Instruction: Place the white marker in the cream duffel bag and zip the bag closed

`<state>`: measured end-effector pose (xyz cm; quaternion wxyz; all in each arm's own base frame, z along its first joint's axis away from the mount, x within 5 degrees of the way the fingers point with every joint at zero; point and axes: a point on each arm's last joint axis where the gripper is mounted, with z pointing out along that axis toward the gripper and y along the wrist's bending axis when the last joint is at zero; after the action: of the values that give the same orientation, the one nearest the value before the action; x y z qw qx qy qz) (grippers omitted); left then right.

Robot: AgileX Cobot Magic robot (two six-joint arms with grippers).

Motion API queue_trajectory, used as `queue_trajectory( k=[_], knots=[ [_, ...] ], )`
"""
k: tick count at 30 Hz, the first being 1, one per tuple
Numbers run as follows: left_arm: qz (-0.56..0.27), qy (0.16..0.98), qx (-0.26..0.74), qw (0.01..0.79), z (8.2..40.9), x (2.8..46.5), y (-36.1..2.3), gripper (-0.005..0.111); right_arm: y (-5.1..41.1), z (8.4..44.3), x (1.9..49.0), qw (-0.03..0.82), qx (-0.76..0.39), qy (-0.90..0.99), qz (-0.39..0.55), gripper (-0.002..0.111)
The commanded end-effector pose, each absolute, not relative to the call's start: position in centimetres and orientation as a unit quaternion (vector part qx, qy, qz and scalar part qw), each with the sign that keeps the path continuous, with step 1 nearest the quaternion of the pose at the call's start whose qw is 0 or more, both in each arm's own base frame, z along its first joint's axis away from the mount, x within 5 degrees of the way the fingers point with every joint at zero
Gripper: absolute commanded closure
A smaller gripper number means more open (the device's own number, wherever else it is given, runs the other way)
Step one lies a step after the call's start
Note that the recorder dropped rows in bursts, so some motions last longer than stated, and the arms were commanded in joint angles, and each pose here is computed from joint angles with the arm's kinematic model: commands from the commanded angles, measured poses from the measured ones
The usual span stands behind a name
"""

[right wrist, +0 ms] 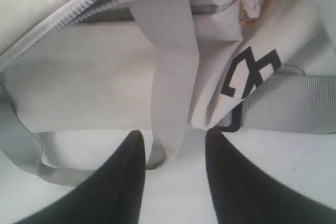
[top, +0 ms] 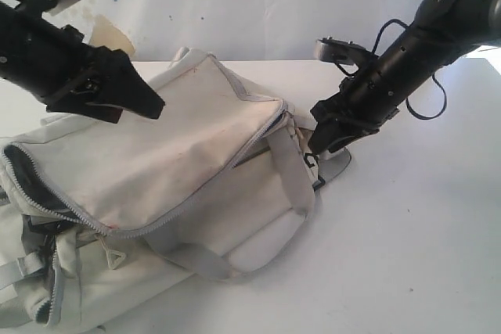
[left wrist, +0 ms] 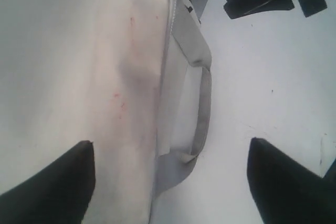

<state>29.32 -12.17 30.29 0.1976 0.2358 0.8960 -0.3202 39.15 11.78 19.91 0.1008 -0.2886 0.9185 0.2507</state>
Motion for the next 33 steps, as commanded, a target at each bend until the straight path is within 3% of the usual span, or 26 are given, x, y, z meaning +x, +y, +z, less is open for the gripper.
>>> queue_trajectory(
  k=[1,6,9,13,20,29,33],
  knots=[
    [-0.337,0.888,0.225,0.216,32.0,30.5,-13.8,0.014,11.2,20.1,39.8,0.127,-0.270,0.923,0.242,0.072],
    [-0.312,0.882,0.271,0.224,32.3,31.2,-15.1,0.018,10.5,20.4,40.9,0.140,-0.099,0.949,0.265,0.071],
    [-0.305,0.874,0.294,0.240,32.1,31.3,-16.2,0.020,10.2,20.8,41.3,0.151,-0.061,0.939,0.301,0.067],
    [-0.303,0.862,0.295,0.281,32.5,31.2,-17.9,0.020,9.7,21.1,41.8,0.177,-0.069,0.931,0.311,0.058],
    [-0.299,0.856,0.295,0.302,32.6,31.2,-18.7,0.020,10.0,20.5,42.7,0.278,-0.268,0.890,0.243,0.063],
    [-0.230,0.892,0.282,0.268,31.6,31.3,-17.6,0.023,10.9,18.8,42.4,0.245,-0.284,0.876,0.303,0.063],
    [-0.139,0.940,0.197,0.240,30.9,31.6,-15.5,0.027,11.3,19.4,42.9,0.260,-0.212,0.878,0.341,0.048]
  ],
)
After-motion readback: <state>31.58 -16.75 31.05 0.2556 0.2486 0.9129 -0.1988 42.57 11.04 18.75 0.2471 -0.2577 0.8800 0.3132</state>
